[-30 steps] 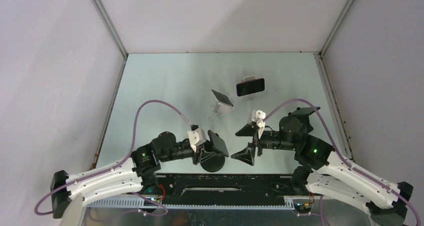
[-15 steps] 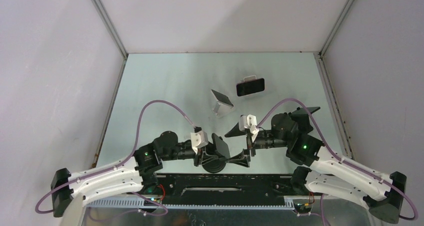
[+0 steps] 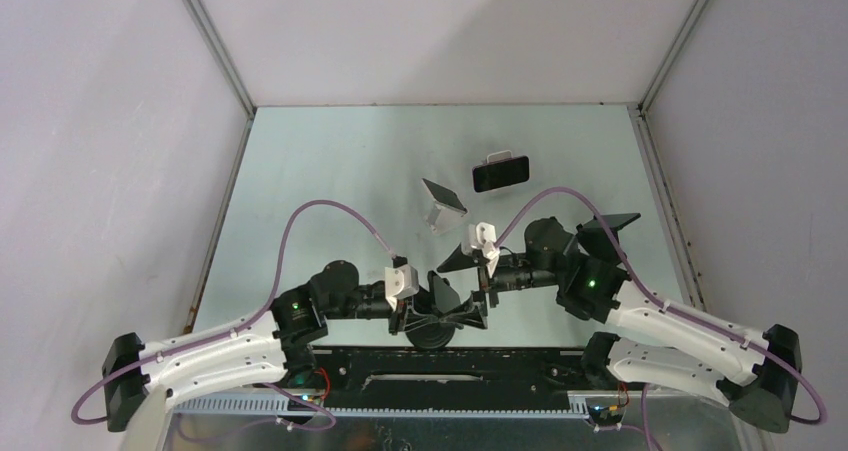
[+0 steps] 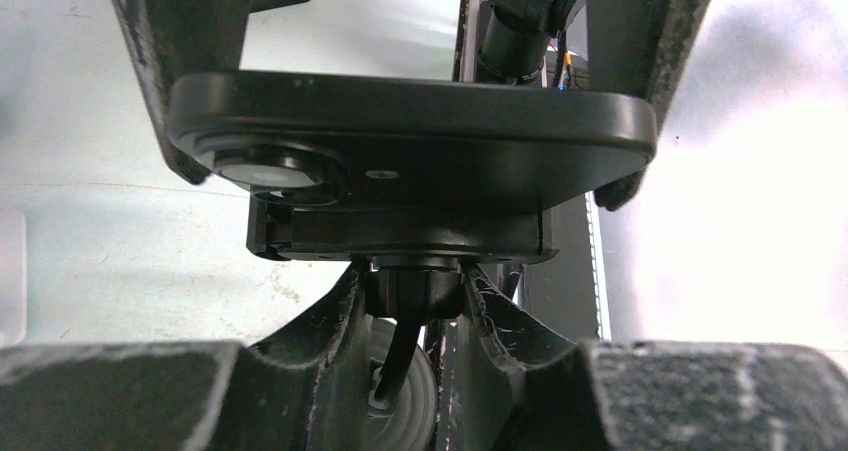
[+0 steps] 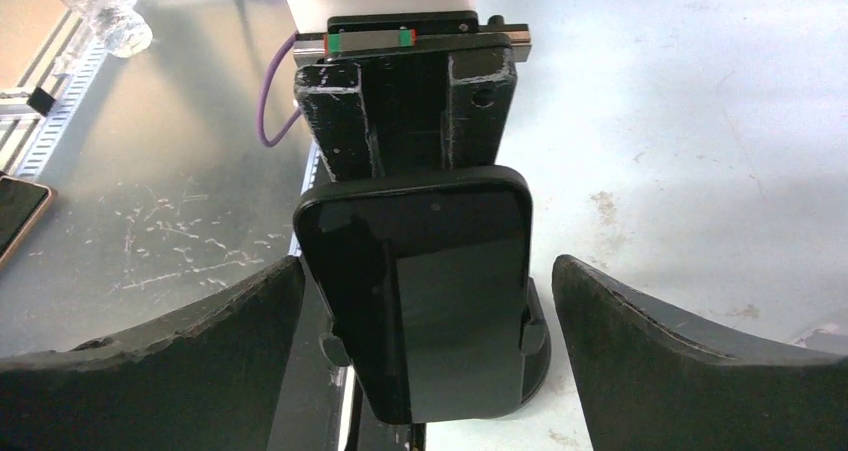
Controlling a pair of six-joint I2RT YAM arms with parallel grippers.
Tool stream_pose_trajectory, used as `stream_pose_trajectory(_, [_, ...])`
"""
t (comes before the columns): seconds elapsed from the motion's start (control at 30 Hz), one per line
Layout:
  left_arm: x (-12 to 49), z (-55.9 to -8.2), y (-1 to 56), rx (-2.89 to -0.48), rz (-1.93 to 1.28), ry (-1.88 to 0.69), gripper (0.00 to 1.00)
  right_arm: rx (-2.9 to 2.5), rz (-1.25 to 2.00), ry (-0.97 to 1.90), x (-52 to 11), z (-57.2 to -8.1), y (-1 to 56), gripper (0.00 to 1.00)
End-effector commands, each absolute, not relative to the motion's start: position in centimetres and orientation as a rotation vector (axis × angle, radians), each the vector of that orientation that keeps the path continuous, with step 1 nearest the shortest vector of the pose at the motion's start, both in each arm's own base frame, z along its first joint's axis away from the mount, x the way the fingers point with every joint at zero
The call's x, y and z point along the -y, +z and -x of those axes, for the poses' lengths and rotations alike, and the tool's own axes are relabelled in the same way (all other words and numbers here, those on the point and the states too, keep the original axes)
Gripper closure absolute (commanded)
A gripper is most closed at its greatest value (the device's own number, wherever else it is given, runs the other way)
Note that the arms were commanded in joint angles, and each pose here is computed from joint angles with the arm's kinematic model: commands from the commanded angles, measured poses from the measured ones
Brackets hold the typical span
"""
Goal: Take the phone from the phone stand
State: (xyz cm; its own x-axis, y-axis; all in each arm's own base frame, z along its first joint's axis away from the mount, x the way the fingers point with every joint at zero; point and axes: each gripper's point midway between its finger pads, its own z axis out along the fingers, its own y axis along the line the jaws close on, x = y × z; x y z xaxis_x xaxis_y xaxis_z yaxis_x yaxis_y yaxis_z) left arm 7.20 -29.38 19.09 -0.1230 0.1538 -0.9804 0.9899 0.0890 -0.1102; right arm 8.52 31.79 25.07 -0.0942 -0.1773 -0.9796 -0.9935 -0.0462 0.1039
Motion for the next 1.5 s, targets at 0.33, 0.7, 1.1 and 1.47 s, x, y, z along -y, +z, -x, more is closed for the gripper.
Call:
stream_pose_trajectory(0.33, [30.1, -6.8, 23.7, -1.272, -1.184, -1.198, 1.00, -1.352, 1.351, 1.273, -33.0, -7.3, 26.4, 0.13])
stream_pose_trajectory(0.7, [30.2, -6.3, 23.3, -1.265, -1.211, -1.220, 1.00, -1.356, 1.389, 1.303, -33.4, -6.9, 25.6, 0.29])
stream_pose_trajectory(1.1, [30.0, -5.9, 22.7, -1.272, -1.240, -1.227, 1.00, -1.389, 1.423, 1.281, -33.6, -7.1, 25.1, 0.45])
stream_pose_trajectory(1.47, [29.7, -5.9, 22.4, -1.275, -1.228, -1.223, 1.00, -1.375, 1.427, 1.299, -33.7, -6.9, 25.5, 0.12])
